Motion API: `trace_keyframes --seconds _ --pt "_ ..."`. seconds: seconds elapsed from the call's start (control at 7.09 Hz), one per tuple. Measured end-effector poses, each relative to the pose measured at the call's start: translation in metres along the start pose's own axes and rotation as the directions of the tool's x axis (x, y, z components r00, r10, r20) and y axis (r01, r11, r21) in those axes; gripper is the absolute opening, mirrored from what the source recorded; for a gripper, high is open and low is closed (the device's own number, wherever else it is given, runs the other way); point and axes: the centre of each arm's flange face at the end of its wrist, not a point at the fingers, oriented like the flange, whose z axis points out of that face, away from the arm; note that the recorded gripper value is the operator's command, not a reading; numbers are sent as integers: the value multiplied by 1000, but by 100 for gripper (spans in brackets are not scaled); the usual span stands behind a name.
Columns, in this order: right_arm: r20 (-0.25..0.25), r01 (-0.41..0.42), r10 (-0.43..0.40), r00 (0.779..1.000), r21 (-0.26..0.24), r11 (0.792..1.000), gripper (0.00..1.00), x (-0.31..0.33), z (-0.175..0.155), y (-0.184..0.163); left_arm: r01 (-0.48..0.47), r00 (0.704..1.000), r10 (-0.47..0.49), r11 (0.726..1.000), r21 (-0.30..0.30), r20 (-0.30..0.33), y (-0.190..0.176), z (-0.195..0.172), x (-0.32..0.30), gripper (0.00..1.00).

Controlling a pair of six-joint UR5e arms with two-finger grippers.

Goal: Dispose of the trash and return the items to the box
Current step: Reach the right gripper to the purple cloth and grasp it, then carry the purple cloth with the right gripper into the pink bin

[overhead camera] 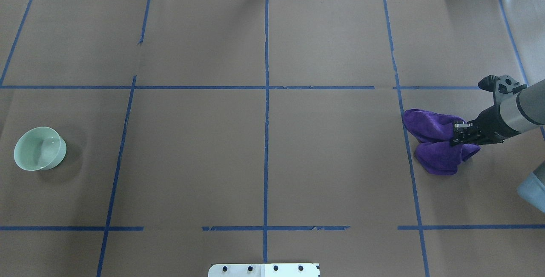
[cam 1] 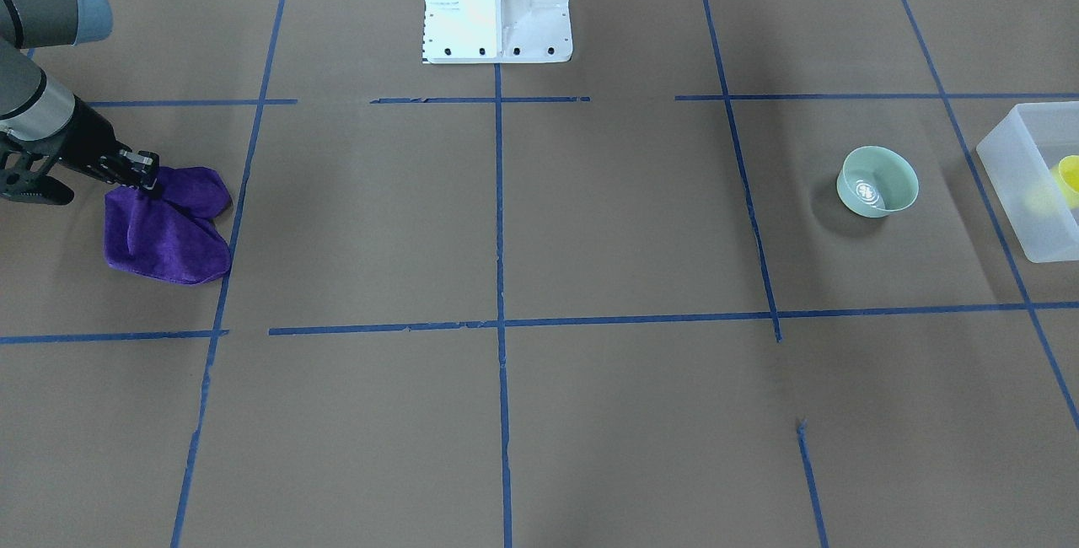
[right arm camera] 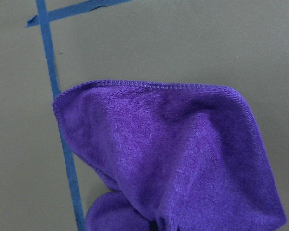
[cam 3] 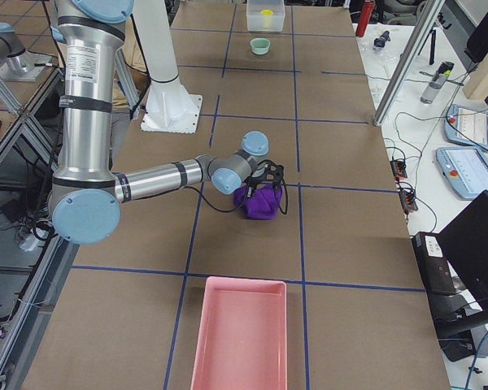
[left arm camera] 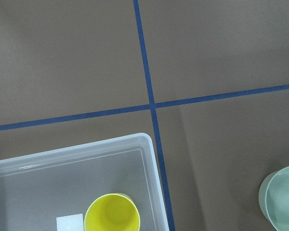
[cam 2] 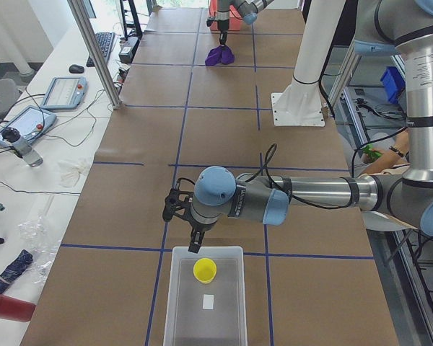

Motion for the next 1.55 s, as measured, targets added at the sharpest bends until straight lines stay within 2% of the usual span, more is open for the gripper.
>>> trace_keyframes --seconds 0.42,0.56,0.71,0.85,0.99,1.13,1.27,1.41,1.55 --pt "70 -56 52 996 48 997 0 68 -85 -11 -34 996 29 998 -55 -81 -6 31 33 100" --pt "78 -36 31 996 74 997 0 106 -113 -16 -29 994 23 998 -57 -106 -10 44 53 100" --pt "60 0 -6 998 112 994 0 147 -140 -20 -9 991 2 998 -54 -134 -14 60 80 100" --pt "18 52 -55 998 143 988 0 189 -169 -25 7 986 -16 999 -52 -168 -14 77 106 100" --pt "-49 114 -108 993 162 980 0 230 -203 -31 18 980 -28 998 -53 -197 -11 91 122 100" --pt "-137 173 -151 979 164 971 0 268 -244 -41 19 977 -31 998 -57 -213 -8 99 130 100" --pt "-223 227 -194 955 134 965 0 301 -281 -55 18 975 -31 998 -60 -219 -6 102 133 100" --pt "-276 269 -239 931 79 960 0 333 -299 -71 17 975 -30 998 -63 -221 -6 104 134 100" --pt "-290 285 -262 920 39 958 0 359 -296 -79 16 975 -30 998 -64 -222 -5 105 134 100"
